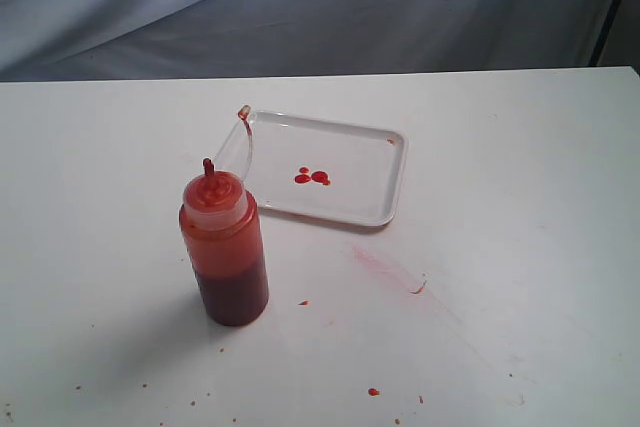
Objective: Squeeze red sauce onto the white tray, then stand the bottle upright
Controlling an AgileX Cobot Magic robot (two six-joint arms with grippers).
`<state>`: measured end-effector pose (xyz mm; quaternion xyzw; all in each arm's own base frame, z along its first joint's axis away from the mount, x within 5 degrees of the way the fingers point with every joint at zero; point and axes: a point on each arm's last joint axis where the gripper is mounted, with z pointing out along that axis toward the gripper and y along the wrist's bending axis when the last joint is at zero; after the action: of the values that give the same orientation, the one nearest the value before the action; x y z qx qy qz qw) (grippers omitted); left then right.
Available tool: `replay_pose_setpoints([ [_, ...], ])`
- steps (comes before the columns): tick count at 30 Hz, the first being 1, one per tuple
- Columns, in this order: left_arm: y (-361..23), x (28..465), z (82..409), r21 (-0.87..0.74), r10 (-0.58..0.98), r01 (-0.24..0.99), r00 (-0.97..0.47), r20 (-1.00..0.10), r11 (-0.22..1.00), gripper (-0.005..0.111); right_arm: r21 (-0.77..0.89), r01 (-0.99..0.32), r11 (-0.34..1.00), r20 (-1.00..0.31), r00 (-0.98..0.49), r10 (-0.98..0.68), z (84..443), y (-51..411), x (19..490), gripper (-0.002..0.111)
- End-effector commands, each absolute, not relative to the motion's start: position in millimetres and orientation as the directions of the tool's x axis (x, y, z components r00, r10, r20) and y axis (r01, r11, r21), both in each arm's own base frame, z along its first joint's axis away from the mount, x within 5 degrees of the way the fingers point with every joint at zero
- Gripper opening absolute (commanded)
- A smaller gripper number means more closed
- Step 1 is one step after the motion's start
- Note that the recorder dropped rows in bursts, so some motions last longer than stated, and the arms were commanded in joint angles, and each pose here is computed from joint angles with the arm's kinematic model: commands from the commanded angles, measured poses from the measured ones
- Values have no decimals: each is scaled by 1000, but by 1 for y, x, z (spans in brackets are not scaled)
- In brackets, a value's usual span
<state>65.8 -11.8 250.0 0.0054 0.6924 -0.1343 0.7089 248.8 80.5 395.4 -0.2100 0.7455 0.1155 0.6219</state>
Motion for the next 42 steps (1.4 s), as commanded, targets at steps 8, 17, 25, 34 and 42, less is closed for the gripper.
replay_pose_setpoints([
  [8, 6, 54, 225, -258, -254, -36, 97, -962, 965, 0, -77, -435, 897, -979, -137, -150, 396, 77, 249, 0],
  [17, 6, 54, 225, -254, -250, -37, 97, -963, 966, 0, -77, -435, 897, -979, -137, -150, 396, 77, 249, 0],
  [25, 3, 54, 210, 14, 12, -23, -75, -997, 1000, 0, -77, -435, 897, -979, -137, -150, 396, 77, 249, 0],
  [34, -5, 54, 184, 58, 73, 72, -226, -971, 996, 0, -68, -435, 898, -980, -139, -142, 396, 77, 249, 0],
  [42, -5, 54, 184, 24, 39, 64, -229, -973, 998, 0, -68, -435, 898, -980, -139, -142, 396, 77, 249, 0],
])
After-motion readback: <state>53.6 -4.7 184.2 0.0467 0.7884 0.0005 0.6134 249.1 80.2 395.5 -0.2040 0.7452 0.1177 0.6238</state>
